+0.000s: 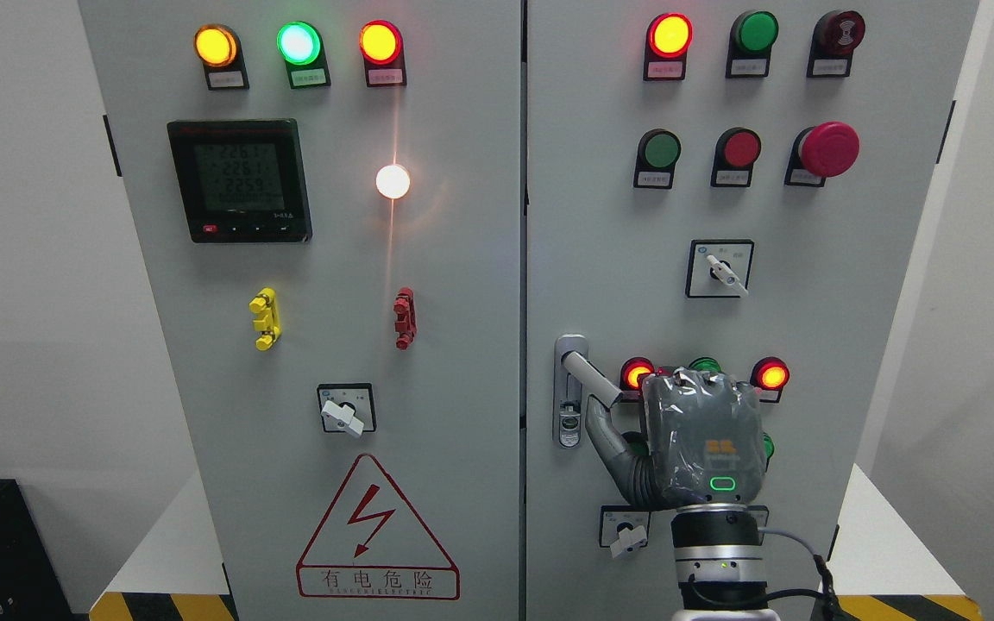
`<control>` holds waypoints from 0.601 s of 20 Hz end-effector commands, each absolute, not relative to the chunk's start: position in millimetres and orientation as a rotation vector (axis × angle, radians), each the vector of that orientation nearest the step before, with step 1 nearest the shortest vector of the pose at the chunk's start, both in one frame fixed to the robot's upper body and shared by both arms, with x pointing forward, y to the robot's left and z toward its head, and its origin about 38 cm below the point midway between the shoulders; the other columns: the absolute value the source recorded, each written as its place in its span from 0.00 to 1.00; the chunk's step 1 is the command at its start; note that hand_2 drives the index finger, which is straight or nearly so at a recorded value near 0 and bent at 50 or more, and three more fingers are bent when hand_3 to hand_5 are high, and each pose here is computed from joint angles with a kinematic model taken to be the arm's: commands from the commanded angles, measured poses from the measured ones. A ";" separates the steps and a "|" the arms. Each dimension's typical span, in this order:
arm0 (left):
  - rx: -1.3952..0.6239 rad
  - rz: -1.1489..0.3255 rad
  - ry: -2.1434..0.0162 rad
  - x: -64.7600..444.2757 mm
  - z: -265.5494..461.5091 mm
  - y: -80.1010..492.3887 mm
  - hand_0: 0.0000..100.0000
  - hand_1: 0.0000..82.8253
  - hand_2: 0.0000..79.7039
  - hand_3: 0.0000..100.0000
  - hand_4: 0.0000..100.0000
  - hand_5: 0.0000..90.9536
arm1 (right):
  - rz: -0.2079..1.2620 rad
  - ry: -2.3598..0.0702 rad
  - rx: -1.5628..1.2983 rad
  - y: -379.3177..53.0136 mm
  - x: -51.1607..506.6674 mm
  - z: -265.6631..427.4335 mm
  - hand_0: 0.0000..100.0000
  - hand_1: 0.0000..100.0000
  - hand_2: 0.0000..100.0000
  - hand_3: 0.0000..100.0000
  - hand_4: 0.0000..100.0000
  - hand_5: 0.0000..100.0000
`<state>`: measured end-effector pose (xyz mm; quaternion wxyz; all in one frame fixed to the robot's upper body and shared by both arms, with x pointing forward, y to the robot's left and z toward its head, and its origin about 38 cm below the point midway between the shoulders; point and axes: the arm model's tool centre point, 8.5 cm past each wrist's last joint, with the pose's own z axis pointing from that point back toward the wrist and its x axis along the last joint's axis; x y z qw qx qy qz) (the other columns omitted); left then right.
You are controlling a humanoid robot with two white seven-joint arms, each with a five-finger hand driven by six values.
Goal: Release door handle
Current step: 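Hold the handle in its horizontal position with the right hand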
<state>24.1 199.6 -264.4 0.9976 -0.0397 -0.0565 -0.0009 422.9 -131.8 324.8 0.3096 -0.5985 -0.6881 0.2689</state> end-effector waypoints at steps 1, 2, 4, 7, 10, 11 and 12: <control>-0.079 0.000 -0.093 11.2 -264.7 199.6 0.12 0.67 0.00 0.00 0.00 0.00 | 0.713 -1.816 -1.579 -131.9 423.0 324.8 0.48 0.29 1.00 1.00 1.00 1.00; -0.079 0.000 -0.093 11.2 -264.7 199.6 0.12 0.67 0.00 0.00 0.00 0.00 | 0.712 -1.817 -1.577 -131.9 423.0 324.8 0.49 0.29 1.00 1.00 1.00 1.00; -0.079 0.000 -0.093 11.2 -264.7 199.6 0.12 0.67 0.00 0.00 0.00 0.00 | 0.712 -1.817 -1.577 -131.9 423.0 324.8 0.49 0.29 1.00 1.00 1.00 1.00; -0.079 0.002 -0.093 11.2 -264.7 199.7 0.12 0.67 0.00 0.00 0.00 0.00 | 0.700 -1.809 -1.583 -136.3 423.2 325.7 0.49 0.29 1.00 1.00 1.00 1.00; -0.079 0.002 -0.093 11.2 -264.7 199.7 0.12 0.67 0.00 0.00 0.00 0.00 | 0.697 -1.811 -1.584 -136.4 422.6 326.5 0.49 0.29 1.00 1.00 1.00 1.00; -0.079 0.000 -0.093 11.2 -264.7 199.6 0.12 0.67 0.00 0.00 0.00 0.00 | 0.694 -1.814 -1.584 -136.6 422.0 327.4 0.49 0.29 1.00 1.00 1.00 1.00; -0.079 0.002 -0.093 11.2 -264.7 199.7 0.12 0.67 0.00 0.00 0.00 0.00 | 0.693 -1.813 -1.585 -137.1 422.1 327.4 0.49 0.29 1.00 1.00 1.00 1.00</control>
